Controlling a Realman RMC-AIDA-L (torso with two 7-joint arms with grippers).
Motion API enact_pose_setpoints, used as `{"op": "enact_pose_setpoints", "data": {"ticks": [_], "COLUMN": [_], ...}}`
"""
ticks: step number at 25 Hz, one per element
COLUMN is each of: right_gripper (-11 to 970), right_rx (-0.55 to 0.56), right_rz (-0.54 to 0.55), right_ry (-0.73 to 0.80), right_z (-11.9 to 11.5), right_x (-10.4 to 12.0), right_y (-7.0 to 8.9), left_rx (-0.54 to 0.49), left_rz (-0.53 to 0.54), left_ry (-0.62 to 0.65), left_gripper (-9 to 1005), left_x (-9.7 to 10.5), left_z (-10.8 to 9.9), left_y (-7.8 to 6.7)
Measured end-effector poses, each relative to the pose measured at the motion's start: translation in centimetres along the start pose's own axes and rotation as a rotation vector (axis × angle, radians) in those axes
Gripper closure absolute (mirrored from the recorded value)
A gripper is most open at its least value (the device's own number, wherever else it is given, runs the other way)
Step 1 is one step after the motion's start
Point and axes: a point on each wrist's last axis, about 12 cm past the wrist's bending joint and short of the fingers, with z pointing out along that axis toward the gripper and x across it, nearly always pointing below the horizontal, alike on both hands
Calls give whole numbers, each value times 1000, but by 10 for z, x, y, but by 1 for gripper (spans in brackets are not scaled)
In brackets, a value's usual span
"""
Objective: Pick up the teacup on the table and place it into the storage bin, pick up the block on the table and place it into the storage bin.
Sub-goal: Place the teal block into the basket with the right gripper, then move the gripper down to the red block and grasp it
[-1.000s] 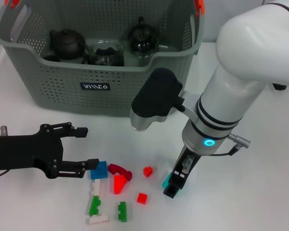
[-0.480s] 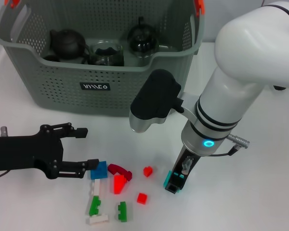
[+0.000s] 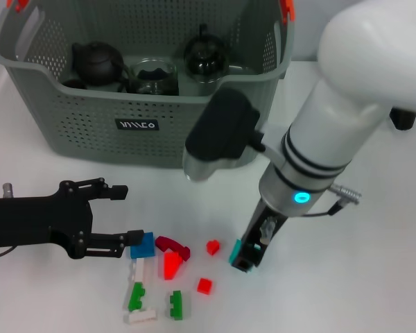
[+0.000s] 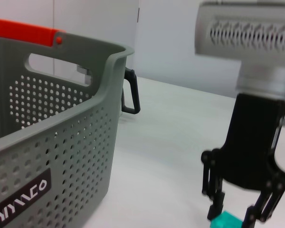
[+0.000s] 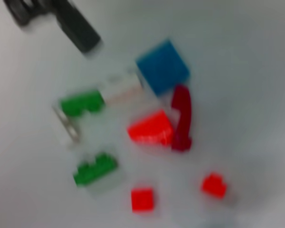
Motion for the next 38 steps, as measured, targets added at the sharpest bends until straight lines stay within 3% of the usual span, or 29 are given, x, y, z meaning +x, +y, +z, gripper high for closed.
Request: {"op": "enact_pose_setpoints", "data": {"ticks": [10,14,18,20,27,32,38], "right_gripper": [537,536,536,536,538,507,243], "right_rx": [-47,-7,74,131,218,269,242], "right_rz": [-7,-40,-34,-4,49,72,76], "right_ry": [-388,-520,-597,-606,-560,-585,-689], "right_z": [-129,-161,-161,-143,-106,-99,-121], "right_x": [-20,-33,-50,-62,-76,-77,-66], "right_y": [-24,-36,-53,-68,-86,-92,-89], "left_rx": [-2,-1,1,2,-2,-1,-3], "left_rz": [-7,-7,-4,-1,0,-2,-1], "left_ry": [4,3,2,1,2,2,0], "left_gripper": [135,134,135,135,134,135,134], "left_x": [3,3,1,1,0,0,-1], "left_z": [-3,-3,-2,-2,-1,0,-1], "left_y": [-1,-2,-1,0,1,1,2]}}
